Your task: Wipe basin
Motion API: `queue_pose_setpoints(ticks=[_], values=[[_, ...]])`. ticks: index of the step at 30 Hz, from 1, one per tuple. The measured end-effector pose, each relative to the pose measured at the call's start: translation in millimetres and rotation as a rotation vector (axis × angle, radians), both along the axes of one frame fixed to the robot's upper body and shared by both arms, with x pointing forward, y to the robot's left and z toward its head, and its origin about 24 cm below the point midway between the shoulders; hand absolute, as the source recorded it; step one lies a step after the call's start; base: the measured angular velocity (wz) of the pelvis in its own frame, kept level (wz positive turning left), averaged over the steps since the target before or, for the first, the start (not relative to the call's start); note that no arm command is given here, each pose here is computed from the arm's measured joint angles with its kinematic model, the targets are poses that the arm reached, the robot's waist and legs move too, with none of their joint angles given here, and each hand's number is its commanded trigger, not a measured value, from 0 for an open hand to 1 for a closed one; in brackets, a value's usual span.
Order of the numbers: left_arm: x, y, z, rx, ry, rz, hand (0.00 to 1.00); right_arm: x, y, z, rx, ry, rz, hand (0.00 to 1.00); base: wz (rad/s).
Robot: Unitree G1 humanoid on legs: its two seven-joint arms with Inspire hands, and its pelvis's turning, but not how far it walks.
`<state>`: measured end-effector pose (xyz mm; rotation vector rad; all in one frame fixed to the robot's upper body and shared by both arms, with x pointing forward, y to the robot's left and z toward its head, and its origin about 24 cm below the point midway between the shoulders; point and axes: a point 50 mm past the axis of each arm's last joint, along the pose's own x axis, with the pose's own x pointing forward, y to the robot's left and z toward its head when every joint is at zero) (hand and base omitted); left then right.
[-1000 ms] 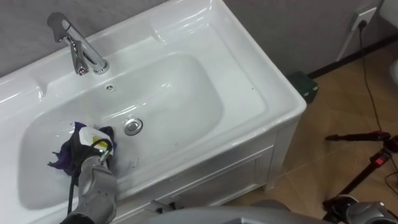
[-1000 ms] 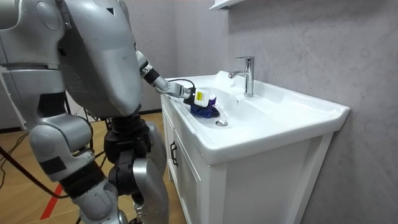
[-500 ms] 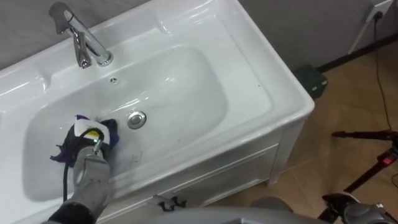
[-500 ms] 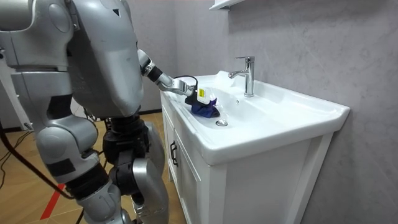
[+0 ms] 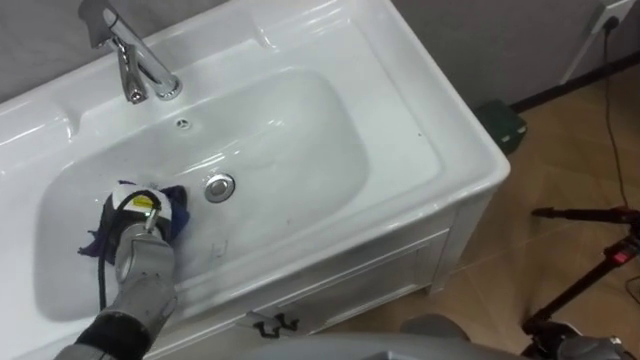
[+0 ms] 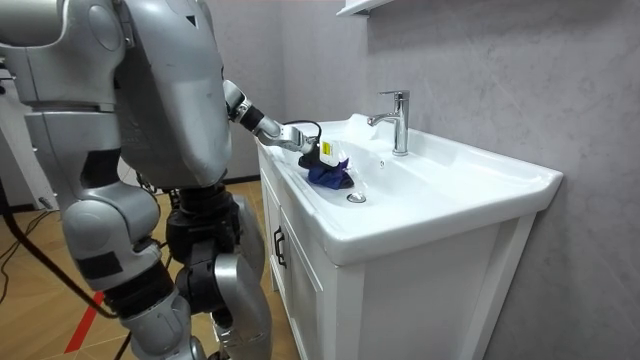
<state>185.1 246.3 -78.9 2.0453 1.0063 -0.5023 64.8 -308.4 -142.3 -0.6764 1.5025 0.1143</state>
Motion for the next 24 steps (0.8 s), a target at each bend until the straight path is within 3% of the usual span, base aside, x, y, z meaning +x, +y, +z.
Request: queue_pose_setpoints(ticks=[24], values=[[-17, 13.2, -10, 0.084, 0.093, 0.030, 1.00, 9, -3, 4, 0.015, 0.026, 0.066, 0.00, -0.05]])
